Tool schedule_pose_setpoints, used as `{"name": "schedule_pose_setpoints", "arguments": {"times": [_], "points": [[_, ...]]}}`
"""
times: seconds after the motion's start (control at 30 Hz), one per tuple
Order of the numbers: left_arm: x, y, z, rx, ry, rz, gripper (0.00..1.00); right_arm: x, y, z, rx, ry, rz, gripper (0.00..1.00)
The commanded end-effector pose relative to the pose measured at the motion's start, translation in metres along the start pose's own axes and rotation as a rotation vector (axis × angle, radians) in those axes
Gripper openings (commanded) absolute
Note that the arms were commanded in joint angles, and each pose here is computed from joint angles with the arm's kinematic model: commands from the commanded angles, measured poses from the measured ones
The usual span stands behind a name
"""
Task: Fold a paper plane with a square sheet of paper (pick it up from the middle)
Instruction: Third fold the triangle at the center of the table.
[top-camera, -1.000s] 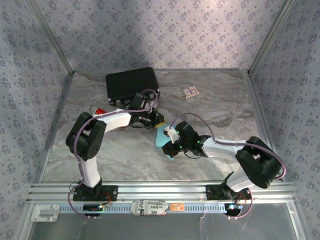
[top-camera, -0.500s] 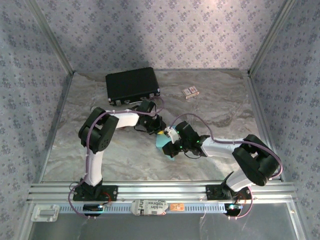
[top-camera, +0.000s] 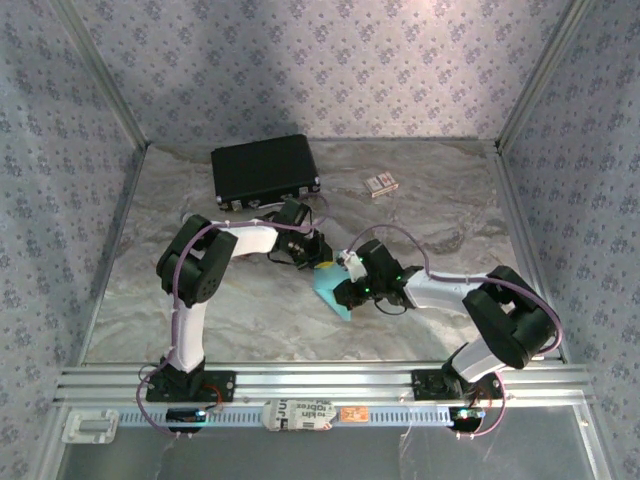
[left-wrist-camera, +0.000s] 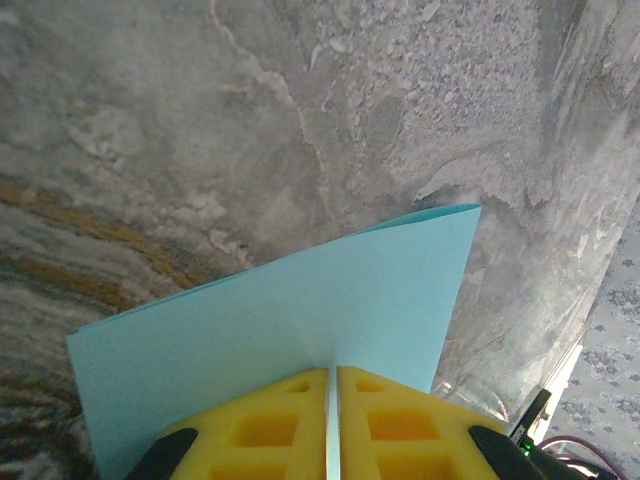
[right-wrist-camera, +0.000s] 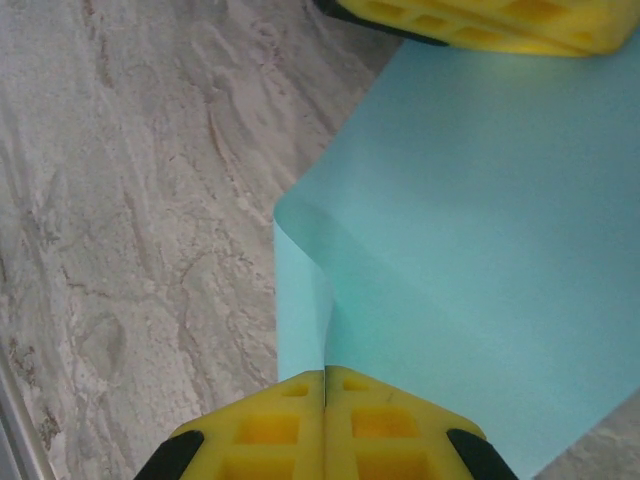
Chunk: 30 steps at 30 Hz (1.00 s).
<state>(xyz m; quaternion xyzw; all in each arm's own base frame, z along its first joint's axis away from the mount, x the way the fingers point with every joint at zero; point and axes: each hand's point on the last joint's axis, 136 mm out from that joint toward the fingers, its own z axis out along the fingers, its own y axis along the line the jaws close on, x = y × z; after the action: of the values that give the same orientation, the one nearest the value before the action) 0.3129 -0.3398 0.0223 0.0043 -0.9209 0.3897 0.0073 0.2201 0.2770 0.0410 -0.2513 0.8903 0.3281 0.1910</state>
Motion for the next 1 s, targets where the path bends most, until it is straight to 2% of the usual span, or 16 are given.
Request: {"name": "schedule_pose_setpoints", "arguments": {"times": [0.0, 0.4, 0.97], "points": [[0.014, 0.022, 0.005, -0.058, 0.036, -0.027, 0.10, -0.003, -0.009, 0.000, 0.048, 0.017, 0.016, 0.06], [0.014, 0.021, 0.006, -0.059, 0.036, -0.032, 0.10, -0.002, -0.028, -0.001, 0.163, 0.044, 0.025, 0.06], [0.013, 0.021, 0.005, -0.056, 0.031, -0.036, 0.10, -0.003, -0.035, -0.001, 0.208, 0.065, 0.040, 0.06]]}}
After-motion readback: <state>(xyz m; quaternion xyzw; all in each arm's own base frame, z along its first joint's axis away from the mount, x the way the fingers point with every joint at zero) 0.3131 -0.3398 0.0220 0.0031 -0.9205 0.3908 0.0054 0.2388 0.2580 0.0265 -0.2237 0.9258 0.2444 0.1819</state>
